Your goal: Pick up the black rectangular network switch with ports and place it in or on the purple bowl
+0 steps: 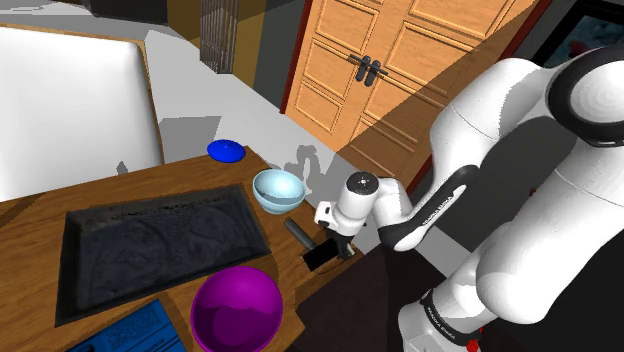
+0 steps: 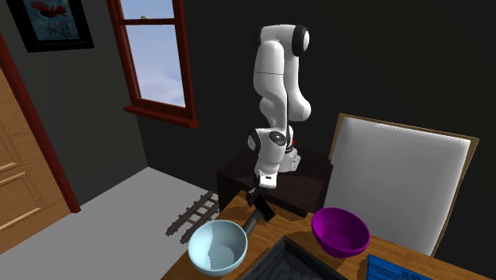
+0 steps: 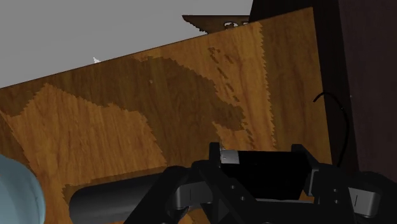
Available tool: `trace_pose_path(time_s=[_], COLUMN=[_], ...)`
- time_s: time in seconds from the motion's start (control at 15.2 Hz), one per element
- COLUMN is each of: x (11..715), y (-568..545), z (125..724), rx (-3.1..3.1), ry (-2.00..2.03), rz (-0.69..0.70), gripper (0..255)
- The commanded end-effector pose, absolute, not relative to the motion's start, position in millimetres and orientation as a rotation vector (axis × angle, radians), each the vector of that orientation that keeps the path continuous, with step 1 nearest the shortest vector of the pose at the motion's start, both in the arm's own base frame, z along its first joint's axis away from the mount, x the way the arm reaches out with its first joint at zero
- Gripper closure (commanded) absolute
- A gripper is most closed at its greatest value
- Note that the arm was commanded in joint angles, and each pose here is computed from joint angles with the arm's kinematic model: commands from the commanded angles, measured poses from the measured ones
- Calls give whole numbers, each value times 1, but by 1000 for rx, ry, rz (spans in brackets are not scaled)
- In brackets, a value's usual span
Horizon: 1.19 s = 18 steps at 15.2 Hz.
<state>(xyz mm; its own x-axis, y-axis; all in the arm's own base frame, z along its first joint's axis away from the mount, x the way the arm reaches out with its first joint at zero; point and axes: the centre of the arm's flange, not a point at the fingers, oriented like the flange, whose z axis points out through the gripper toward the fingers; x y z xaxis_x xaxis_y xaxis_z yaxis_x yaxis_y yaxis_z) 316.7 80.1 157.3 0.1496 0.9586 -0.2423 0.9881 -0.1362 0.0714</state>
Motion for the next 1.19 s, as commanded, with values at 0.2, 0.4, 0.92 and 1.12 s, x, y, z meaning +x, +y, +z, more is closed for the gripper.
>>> trace_pose_path(time_s=[0.2, 0.4, 0.92, 1.12], x=[316, 316, 316, 316], y=[80, 80, 80, 80], z=[184, 200, 242, 258], rx=[2210, 2210, 2210, 2210], ry=[1909, 1909, 1909, 1909], rz=[-204, -204, -204, -204], gripper=[255, 255, 255, 255])
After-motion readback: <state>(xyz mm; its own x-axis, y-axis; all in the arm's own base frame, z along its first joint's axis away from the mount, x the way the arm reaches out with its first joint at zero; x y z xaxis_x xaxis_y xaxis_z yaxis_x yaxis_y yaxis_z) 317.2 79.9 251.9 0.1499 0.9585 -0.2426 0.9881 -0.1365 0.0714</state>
